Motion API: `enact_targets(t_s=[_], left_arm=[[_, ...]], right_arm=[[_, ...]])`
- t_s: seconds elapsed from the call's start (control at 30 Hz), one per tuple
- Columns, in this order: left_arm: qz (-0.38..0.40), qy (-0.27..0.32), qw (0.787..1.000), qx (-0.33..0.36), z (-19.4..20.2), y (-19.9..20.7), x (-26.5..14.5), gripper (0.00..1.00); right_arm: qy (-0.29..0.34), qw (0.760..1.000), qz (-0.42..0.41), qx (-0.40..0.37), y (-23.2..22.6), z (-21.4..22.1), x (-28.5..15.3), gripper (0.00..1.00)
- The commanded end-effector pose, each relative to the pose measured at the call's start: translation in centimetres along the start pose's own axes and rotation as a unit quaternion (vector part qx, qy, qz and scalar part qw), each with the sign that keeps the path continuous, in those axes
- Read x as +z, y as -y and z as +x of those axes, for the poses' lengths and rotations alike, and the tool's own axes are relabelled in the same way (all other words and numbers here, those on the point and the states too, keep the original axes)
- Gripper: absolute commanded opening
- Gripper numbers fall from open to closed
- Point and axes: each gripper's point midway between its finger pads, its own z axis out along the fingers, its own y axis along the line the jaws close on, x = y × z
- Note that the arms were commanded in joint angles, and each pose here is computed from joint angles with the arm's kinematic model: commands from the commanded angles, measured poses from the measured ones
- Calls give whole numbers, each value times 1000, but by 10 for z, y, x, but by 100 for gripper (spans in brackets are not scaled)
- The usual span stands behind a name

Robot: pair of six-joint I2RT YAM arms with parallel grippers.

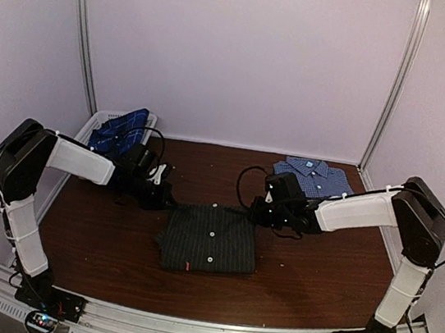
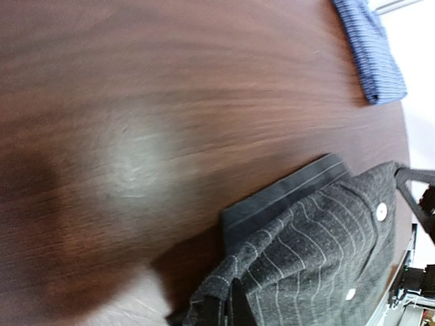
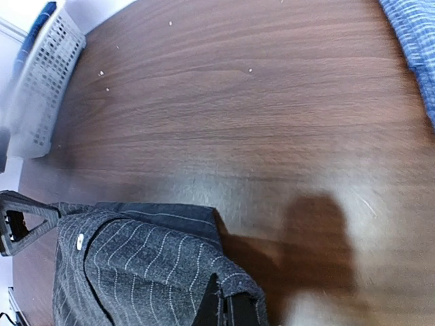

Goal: Fold and stack the long sleeve shirts
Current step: Adjust the square-folded shirt at the center of the board.

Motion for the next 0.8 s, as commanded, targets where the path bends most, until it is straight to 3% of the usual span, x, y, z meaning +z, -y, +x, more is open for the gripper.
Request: enact_targets(t_s=[0.0, 0.23, 0.37, 0.4, 0.47, 0.5, 0.57, 0.67, 0.77], left_arm=[[7, 10, 1000, -9, -10, -5, 5, 0], [0, 24, 1000, -15, -12, -5, -5, 0], [-12, 42, 999, -9, -18, 0, -24, 0], [-15, 46, 999, -8, -18, 1, -29, 12], [-21, 52, 998, -8, -16, 1, -39, 25], [-22, 55, 998, -8, -14, 1, -43, 36], [-27, 58, 998, -12, -8, -1, -51, 46], [-29, 60, 998, -20, 6, -4, -62, 49], [-31, 55, 998, -25, 23, -10, -70, 43]], right_arm=[[-6, 1000, -4, -28, -6, -12, 23, 0], [-11, 999, -1, -33, -10, -15, 28, 6], [-6, 999, 4, -50, -17, -25, 13, 25], [-4, 998, 8, -55, -18, -28, 8, 32], [0, 998, 17, -67, -20, -31, -3, 44], [-1, 997, 20, -72, -21, -30, -8, 48], [3, 996, 26, -84, -24, -30, -18, 52], [0, 994, 32, -100, -27, -21, -30, 55], [-11, 994, 26, -108, -31, -6, -40, 55]])
